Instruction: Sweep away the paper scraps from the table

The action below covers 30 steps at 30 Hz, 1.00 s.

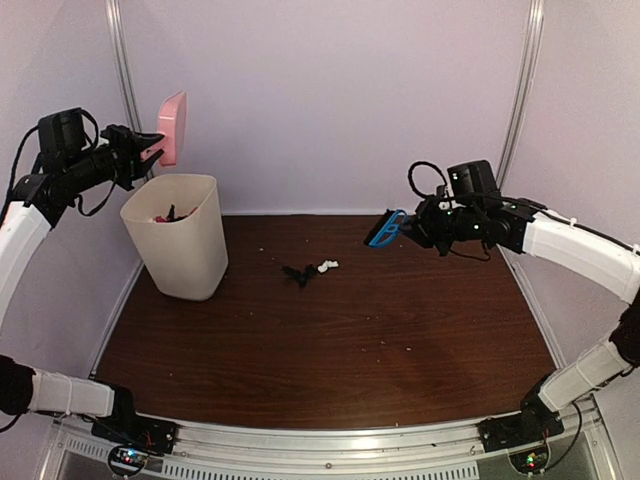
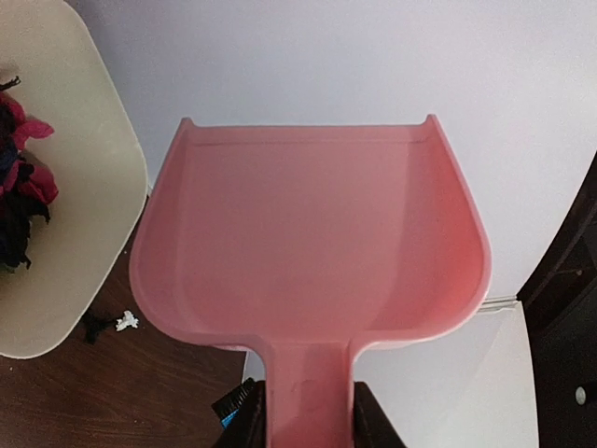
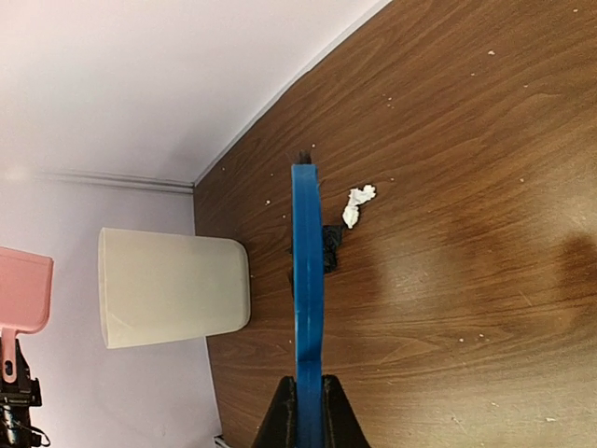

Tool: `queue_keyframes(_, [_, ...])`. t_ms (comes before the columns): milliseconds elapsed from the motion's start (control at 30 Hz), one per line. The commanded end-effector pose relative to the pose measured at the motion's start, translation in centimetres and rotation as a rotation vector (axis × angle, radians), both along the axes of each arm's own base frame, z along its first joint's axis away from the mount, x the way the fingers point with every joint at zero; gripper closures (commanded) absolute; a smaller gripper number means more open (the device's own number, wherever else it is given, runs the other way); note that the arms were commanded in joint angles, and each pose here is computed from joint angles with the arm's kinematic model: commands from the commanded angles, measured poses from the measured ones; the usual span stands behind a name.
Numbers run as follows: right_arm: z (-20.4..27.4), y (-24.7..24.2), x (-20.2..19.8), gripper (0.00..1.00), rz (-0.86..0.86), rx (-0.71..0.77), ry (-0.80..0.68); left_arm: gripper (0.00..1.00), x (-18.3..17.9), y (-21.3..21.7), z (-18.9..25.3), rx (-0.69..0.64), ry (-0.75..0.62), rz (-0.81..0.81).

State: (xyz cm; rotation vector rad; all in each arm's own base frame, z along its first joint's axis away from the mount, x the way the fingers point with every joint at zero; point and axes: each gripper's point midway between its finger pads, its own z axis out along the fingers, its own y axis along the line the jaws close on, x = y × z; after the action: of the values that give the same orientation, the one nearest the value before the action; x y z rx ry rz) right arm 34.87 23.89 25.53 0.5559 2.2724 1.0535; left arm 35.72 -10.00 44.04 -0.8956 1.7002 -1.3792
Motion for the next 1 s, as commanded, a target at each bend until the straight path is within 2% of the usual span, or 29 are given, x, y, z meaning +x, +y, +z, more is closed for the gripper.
queue_keyframes(0, [3.1,3.6,2.6,1.0,0.041,0.099,-0.041,1.0,-0.3,-0.4,1.0,0.276,-0.101,-0.082])
queue_keyframes(267, [1.6,10.9,5.6,1.0,0.178,0.136,0.059,1.0,-1.7,-1.0,1.0,0.515,-0.173,-0.144])
queue_keyframes(533, [-2.8,18.4,6.6,1.0,0.316,0.162,0.179,1.0,-3.5,-4.9,-1.4,0.686,-0.195,-0.247])
queue_keyframes(767, [-9.2,21.0,7.6,1.0,0.355,0.198,0.282,1.0,-4.9,-7.6,-2.0,0.77,-0.252,-0.323])
queue_keyframes(967, [-14.1,20.2,7.4,1.0,0.352,0.152,0.352,1.0,-5.4,-8.2,-2.8,0.796,-0.26,-0.352])
